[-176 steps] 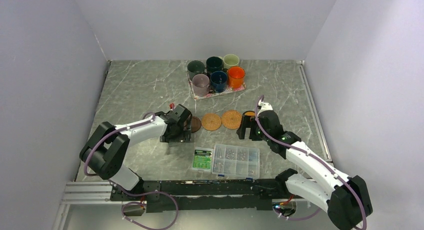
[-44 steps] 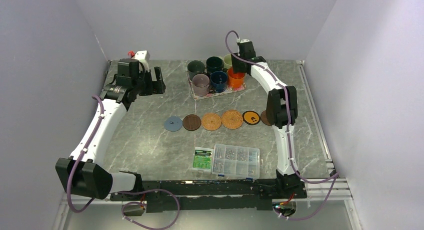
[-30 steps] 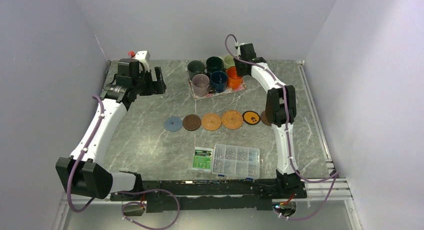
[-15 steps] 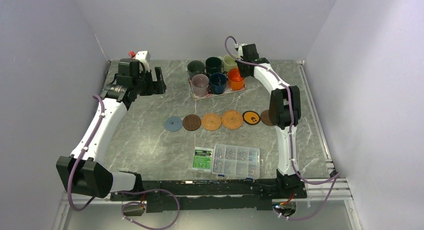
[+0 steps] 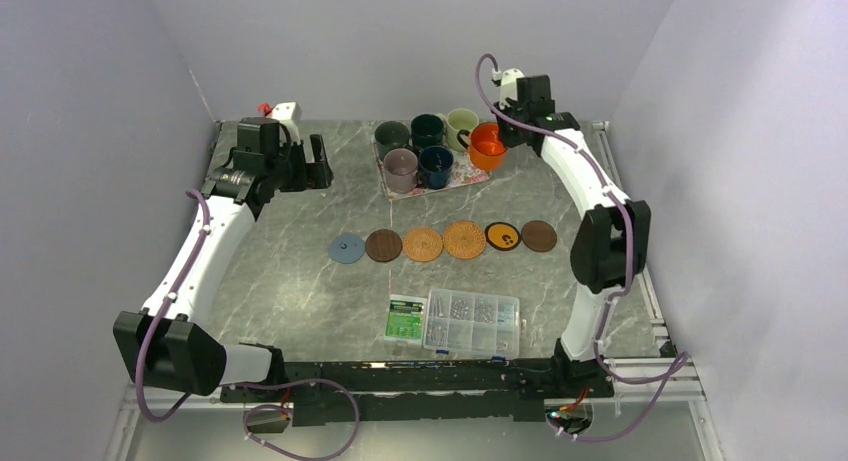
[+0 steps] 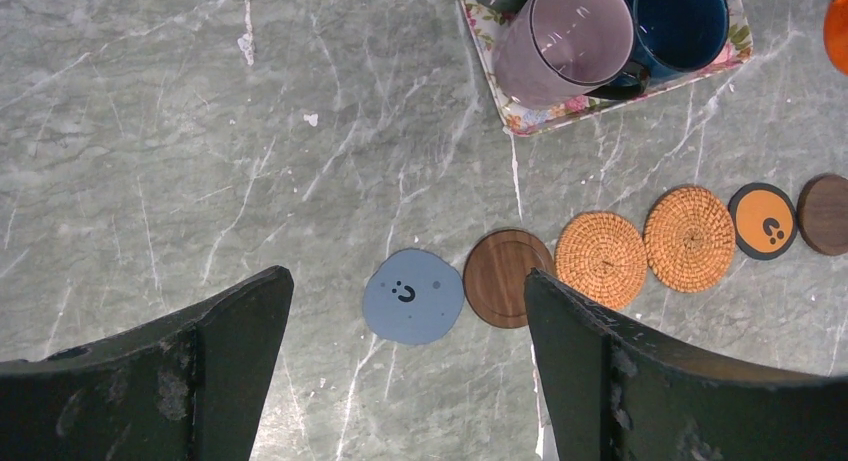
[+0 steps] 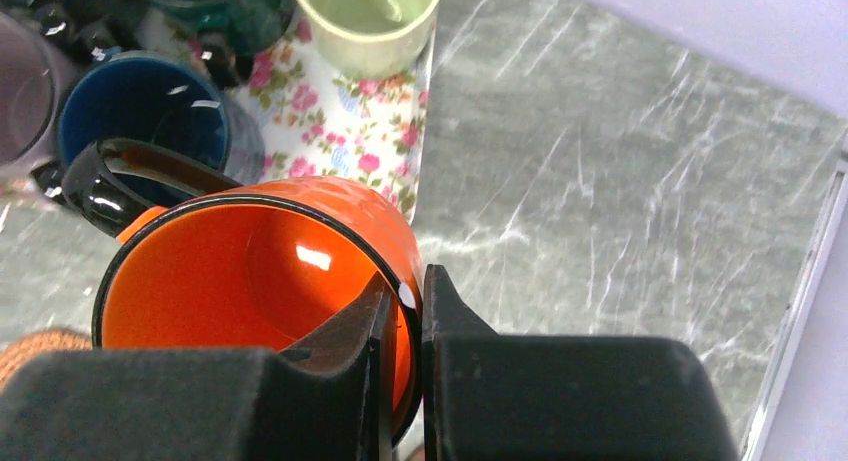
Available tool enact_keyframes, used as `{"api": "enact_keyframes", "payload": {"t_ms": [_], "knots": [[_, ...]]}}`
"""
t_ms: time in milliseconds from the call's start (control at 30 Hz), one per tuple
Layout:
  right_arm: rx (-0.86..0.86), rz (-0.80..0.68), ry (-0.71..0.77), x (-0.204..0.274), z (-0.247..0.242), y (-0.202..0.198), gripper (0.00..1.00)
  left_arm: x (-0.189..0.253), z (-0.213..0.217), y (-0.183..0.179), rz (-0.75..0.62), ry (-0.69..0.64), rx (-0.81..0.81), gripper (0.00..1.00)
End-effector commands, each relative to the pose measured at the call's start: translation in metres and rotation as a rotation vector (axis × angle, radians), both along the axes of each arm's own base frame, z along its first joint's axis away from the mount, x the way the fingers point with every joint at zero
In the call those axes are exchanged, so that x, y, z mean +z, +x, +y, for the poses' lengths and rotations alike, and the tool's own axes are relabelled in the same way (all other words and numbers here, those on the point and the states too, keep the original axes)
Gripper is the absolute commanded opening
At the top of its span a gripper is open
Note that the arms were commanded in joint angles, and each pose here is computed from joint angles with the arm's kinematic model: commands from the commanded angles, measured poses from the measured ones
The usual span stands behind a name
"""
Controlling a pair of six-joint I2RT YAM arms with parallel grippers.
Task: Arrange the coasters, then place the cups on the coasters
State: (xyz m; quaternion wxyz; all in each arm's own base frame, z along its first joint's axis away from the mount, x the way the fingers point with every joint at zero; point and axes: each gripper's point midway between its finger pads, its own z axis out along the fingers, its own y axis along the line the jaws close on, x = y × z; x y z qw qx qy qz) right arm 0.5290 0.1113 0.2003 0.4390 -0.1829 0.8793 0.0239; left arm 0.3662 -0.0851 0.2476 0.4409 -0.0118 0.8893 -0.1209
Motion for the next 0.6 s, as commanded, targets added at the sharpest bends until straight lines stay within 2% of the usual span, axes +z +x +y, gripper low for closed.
{"api": "enact_keyframes", "payload": {"t_ms": [0,67,267,433,567], "knots": [[-0.004,-0.024,0.079,0.026,-0.010,-0.035,0.00,0.005,-0.006,0.004,-0.030,-0.030,-0.028,0.92],[-0.029,-0.032,0.101,0.031,-0.019,-0.059,0.00,0.004,-0.008,0.005,-0.035,-0.032,-0.038,0.92],[-0.171,-0.015,0.131,0.000,-0.050,-0.119,0.00,0.002,-0.014,0.004,-0.031,-0.052,-0.067,0.92],[-0.324,-0.003,0.138,-0.017,-0.088,-0.145,0.00,0.002,-0.018,0.004,-0.037,-0.065,-0.085,0.92],[-0.373,0.006,0.143,-0.029,-0.108,-0.155,0.00,0.001,-0.018,0.004,-0.030,-0.061,-0.088,0.91]]}}
